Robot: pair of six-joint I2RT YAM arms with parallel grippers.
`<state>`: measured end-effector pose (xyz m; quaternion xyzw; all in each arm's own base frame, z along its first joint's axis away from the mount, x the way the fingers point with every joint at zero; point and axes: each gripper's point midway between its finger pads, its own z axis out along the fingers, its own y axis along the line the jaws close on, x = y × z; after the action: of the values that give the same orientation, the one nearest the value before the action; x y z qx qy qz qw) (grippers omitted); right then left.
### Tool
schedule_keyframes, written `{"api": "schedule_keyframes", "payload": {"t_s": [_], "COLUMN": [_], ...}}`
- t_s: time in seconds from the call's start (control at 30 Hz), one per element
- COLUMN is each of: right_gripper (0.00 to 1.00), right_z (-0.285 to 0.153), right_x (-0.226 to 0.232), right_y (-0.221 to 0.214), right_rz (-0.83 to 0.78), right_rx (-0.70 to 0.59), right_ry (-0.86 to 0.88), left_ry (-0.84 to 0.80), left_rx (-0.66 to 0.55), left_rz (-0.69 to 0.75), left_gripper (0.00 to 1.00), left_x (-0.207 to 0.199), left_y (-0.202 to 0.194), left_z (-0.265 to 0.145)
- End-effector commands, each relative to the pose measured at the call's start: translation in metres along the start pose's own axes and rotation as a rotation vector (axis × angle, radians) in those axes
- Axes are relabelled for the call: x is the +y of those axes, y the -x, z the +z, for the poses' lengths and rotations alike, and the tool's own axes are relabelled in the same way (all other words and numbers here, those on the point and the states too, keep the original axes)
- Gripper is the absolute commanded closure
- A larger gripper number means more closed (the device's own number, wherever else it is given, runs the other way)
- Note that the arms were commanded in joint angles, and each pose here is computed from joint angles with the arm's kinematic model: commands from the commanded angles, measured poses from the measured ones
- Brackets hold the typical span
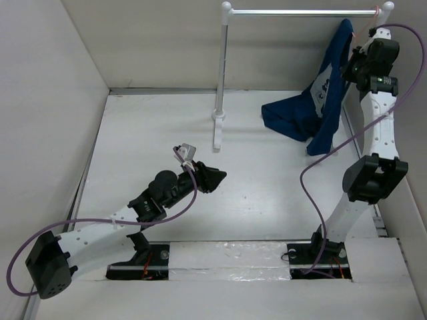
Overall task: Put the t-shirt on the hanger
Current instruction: Place the hanger at the clothesline, then reset both arms
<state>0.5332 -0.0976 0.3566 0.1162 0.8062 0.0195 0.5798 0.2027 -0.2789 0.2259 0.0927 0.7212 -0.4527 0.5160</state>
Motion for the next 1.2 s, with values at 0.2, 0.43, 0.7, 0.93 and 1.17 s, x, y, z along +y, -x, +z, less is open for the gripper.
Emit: {"api": "schedule_keyframes", "payload": {"t_s": [0.2, 0.43, 0.7, 0.93, 1.17], "right_gripper": [0.52, 0.21, 0.00, 0.00, 0.00], "right_z": [-0.032, -0.082, -0.190, -0.303, -0.380], "right_x": [0.003, 0.018, 0.032, 0.120, 0.119], "right_y": [0.034, 0.059, 0.104, 0.086, 0.018], "right_rz": [0.112, 0.114, 0.096, 0.041, 0.136], "right_rx": [-0.219, -0.288, -0.536, -0.733, -0.836], "right_ry": [0.044, 0.129, 0.081, 0.424, 0.571], "left_ry": [-0.025, -0.026, 0.022, 0.013, -0.009], "left_rx": [-0.047, -0.063, -0.114, -0.183, -0.378], "left_rz": [-0.016, -0.041, -0.059, -0.078, -0.073], "left_gripper": [0.62, 0.55, 0.49, 0.42, 0.41], "left_x": [-0.012, -0.019, -0.025, -0.040, -0.059], "left_y": [0.018, 0.029, 0.059, 0.093, 0.156], "left_z": [0.002, 0.001, 0.002, -0.005, -0.049]}}
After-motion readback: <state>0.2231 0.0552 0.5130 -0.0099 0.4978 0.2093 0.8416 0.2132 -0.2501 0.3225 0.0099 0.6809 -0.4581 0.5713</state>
